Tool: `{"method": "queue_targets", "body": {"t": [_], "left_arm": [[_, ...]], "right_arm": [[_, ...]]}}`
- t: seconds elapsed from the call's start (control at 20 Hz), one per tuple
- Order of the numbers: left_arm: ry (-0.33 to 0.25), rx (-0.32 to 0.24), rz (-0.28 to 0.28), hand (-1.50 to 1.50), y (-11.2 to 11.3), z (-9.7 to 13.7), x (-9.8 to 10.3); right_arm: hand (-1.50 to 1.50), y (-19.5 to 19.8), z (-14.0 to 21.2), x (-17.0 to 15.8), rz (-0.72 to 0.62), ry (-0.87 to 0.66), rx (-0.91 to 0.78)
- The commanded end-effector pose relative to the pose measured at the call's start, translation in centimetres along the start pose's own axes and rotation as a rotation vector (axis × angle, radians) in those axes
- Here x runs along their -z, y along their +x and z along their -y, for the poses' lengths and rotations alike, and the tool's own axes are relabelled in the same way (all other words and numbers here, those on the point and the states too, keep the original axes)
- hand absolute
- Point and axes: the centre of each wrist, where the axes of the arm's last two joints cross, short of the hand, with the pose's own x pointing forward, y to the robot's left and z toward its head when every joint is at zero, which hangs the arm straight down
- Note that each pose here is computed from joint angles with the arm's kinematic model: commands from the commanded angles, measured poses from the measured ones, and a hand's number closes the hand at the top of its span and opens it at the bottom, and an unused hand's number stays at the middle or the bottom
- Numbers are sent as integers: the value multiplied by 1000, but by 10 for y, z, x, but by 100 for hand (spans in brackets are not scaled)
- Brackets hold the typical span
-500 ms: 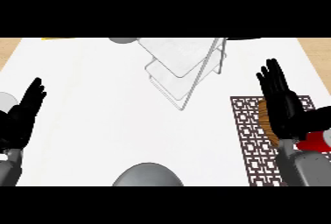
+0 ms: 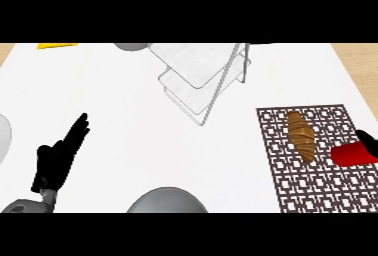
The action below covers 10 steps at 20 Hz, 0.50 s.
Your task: Pick the croissant from the placemat and place it in the tiered shelf
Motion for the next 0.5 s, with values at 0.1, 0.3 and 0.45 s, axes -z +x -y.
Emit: {"method": "queue_targets", "body": {"t": [0.1, 0.3, 0.45], "left_arm": [[-114, -23, -38, 0, -18, 39, -10], [-109, -29, -24, 0, 16, 41, 7], [-139, -20, -36, 0, 1, 39, -7]], "right_arm": [[-150, -39, 44, 0, -15, -63, 208], [-150, -20, 21, -9, 108, 129, 120], [-150, 3, 14, -18, 113, 208, 93]]}}
